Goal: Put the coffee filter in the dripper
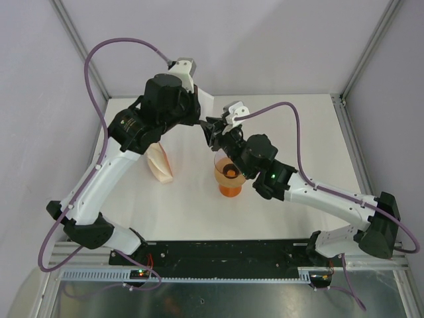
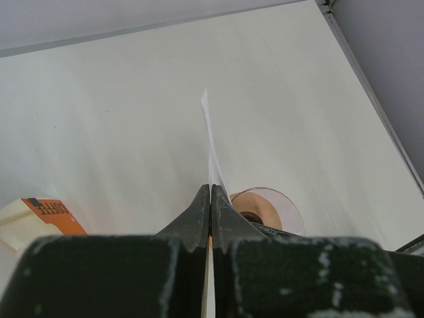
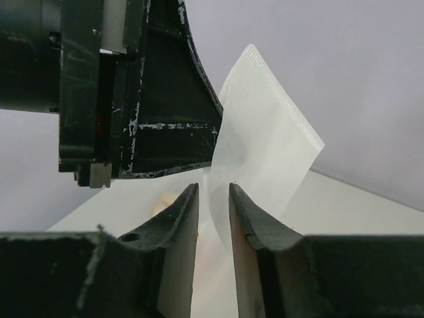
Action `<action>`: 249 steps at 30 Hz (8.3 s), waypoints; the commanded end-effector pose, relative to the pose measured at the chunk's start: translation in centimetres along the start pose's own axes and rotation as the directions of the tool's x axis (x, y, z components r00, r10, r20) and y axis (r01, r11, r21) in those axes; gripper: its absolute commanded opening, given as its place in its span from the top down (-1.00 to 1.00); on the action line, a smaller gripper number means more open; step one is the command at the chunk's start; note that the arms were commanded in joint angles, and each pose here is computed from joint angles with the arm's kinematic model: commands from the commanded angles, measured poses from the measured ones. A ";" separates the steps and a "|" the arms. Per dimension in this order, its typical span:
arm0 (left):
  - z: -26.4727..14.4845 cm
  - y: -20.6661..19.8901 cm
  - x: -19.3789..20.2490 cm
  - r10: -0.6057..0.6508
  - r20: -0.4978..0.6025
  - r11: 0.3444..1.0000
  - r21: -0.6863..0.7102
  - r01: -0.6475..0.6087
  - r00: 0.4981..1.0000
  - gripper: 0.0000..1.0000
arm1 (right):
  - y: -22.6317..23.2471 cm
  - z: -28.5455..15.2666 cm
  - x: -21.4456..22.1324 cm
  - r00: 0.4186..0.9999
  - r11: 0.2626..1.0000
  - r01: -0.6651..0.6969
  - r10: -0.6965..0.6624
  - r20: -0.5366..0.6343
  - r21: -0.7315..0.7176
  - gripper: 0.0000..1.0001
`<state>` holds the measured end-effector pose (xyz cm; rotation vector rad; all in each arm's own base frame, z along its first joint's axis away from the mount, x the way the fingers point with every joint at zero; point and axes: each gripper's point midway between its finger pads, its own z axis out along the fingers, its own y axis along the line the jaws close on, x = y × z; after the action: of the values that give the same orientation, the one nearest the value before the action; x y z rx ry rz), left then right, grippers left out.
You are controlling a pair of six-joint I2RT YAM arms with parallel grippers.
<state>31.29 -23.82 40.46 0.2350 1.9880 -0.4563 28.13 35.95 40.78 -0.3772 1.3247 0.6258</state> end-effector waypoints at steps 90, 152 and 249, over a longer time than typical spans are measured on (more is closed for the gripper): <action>-0.3 -0.5 1.5 0.306 0.005 0.944 0.128 -0.305 0.952 0.58 | -9.5 -0.1 -1.1 0.988 0.954 0.143 -0.121 -0.099 0.262 1.00; -2.1 -0.9 4.9 0.343 -0.076 0.907 0.284 -0.310 0.936 -0.90 | -5.8 -10.4 8.9 0.629 0.995 -0.059 0.101 -0.771 0.082 1.00; 4.6 0.1 13.2 0.161 -0.311 0.942 0.333 -0.051 0.937 -0.04 | -6.0 -10.0 18.9 0.606 0.995 0.089 -0.093 -0.790 -0.049 1.00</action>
<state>28.37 -26.24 24.05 0.6649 2.2912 -0.6623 27.04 28.70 19.86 -0.7241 2.1588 0.3642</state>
